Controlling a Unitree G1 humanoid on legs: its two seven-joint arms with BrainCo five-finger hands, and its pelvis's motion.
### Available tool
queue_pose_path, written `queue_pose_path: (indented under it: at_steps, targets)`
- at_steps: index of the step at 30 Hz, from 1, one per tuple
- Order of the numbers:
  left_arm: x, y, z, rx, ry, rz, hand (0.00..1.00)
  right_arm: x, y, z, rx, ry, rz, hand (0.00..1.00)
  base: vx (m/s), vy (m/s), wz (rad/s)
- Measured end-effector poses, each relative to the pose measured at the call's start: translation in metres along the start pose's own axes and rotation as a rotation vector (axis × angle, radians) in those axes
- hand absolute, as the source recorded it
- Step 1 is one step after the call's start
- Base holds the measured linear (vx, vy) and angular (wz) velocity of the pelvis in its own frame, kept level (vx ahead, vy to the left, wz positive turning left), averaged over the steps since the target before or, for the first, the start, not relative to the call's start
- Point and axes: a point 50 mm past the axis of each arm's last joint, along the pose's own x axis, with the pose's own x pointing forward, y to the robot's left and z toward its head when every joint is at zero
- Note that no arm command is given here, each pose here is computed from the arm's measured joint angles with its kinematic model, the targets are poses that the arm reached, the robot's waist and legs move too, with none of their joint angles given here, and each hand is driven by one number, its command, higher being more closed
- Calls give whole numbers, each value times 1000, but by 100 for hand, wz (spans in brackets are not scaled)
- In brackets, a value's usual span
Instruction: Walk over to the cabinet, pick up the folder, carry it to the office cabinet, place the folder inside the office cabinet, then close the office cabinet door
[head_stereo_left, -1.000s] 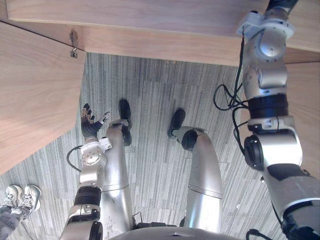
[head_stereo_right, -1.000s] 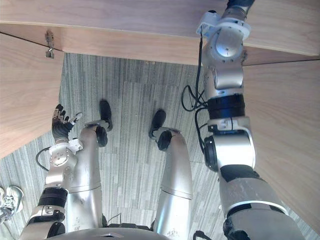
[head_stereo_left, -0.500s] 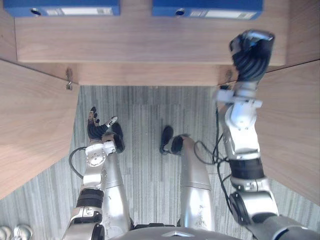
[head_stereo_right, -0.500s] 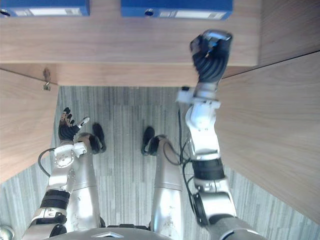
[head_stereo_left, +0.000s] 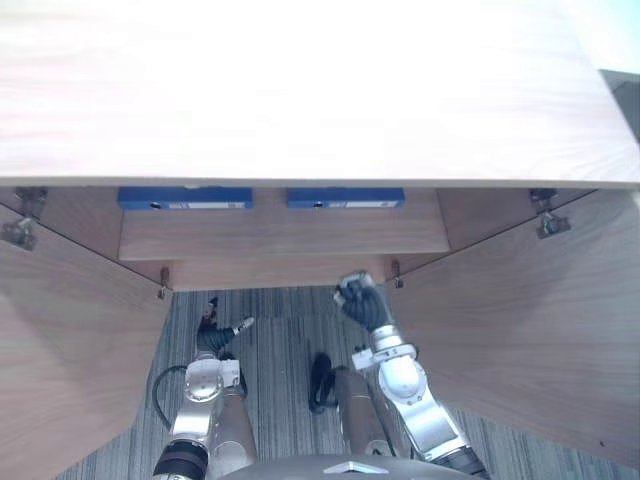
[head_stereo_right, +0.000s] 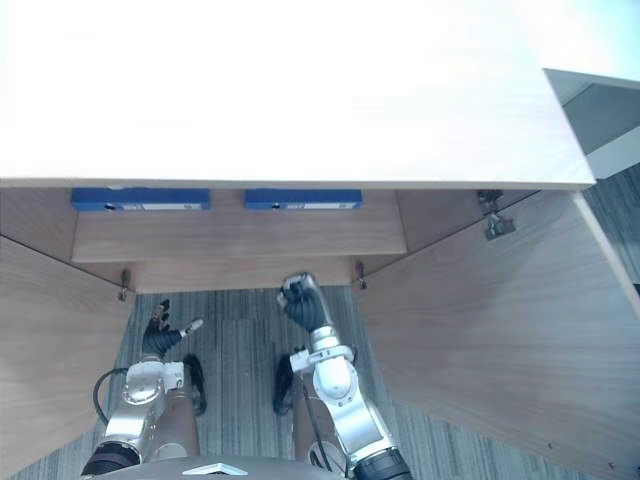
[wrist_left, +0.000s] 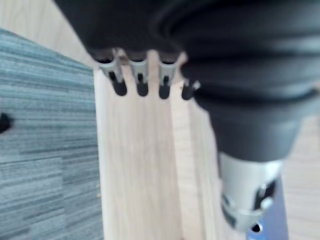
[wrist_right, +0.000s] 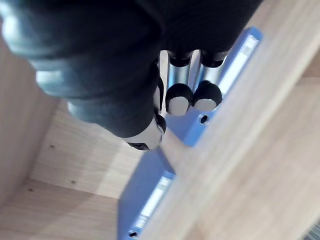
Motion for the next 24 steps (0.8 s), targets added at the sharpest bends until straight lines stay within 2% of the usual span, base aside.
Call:
queue_pose_path:
  at_steps: [3,6,17,18,24]
  targets:
    - [-3,-1,-14,39,54,-21,0,-16,11,-54,-21,258,56,100,67,41,-3]
    - [-5,1,-22,65,80,-32,0,-32,7,-86,-30,427,45,100,32,33,-9]
    - [-22,7,-69,121,280,-39,0,-92,-4,-151,92,881,-92,100,-56,12,-7]
    - [-25,8,-75,127,306,-39,0,-99,-5,-155,122,914,-118,0,-28,22,-7]
    - [-35,9,-95,148,414,-50,0,-119,-7,-167,246,1046,-239,0,2,16,3]
